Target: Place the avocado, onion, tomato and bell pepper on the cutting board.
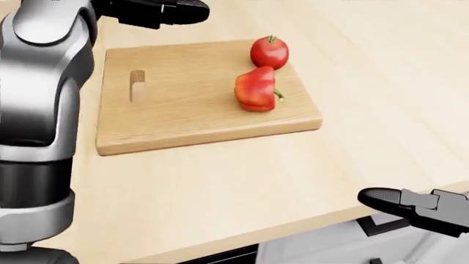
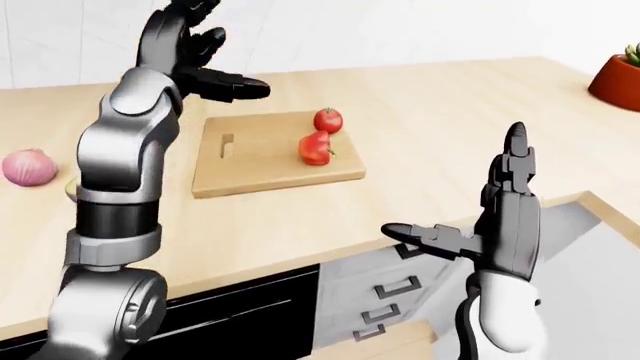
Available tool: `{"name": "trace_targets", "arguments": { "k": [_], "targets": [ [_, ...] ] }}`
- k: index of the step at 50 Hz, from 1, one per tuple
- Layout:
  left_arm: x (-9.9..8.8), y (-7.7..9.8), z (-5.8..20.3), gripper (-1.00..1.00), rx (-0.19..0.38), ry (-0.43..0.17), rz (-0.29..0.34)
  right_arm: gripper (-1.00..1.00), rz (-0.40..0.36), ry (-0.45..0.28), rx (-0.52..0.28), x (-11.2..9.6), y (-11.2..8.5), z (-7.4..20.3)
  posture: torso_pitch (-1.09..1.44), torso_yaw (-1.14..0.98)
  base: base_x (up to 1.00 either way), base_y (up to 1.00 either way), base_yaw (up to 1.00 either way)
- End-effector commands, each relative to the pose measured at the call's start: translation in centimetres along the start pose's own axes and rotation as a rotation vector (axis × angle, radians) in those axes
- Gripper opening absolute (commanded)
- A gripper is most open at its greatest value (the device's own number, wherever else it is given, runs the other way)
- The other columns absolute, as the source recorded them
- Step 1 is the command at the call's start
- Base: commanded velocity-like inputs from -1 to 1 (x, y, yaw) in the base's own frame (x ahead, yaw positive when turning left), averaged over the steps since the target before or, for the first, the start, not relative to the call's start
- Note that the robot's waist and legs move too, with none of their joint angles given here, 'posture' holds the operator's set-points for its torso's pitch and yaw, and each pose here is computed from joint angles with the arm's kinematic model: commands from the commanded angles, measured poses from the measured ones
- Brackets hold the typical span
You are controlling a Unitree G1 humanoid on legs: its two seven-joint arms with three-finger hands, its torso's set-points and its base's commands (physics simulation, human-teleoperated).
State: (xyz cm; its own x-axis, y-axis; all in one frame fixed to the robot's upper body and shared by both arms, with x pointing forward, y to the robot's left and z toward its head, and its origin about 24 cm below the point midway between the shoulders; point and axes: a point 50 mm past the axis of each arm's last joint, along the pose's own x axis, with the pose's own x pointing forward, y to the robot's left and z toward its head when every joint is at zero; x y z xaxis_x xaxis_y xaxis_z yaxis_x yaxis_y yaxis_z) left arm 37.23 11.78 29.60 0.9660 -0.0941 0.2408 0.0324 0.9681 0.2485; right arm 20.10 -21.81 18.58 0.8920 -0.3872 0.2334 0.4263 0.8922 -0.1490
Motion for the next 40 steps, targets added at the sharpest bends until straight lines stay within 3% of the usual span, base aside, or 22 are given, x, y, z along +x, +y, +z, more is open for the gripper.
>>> {"name": "trace_targets", "arguments": {
  "k": [1, 9, 27, 40],
  "targets": [
    [-0.3, 0.8, 1.8, 1.0, -0.002, -0.068, 0.029, 1.0, -0.009, -0.079, 0.003, -0.1, -0.1, 1.3, 0.0, -0.22, 0.0, 0.0, 0.0],
    [-1.8, 3.1, 0.8, 1.0, 0.015, -0.042, 0.109, 1.0, -0.005, -0.082, 0.004, 0.2, 0.3, 1.4, 0.0, -0.18, 0.0, 0.0, 0.0],
    [-5.0, 7.0, -0.1, 1.0, 0.037, -0.004, 0.223, 1.0, 0.002, -0.088, 0.005, 0.1, 0.1, 1.8, 0.0, -0.09, 0.0, 0.0, 0.0],
    [-7.2, 8.1, -2.1, 1.0, 0.049, 0.046, 0.261, 1.0, 0.011, -0.086, 0.001, 0.4, 0.7, 1.8, 0.0, -0.03, 0.0, 0.0, 0.0]
  ]
}}
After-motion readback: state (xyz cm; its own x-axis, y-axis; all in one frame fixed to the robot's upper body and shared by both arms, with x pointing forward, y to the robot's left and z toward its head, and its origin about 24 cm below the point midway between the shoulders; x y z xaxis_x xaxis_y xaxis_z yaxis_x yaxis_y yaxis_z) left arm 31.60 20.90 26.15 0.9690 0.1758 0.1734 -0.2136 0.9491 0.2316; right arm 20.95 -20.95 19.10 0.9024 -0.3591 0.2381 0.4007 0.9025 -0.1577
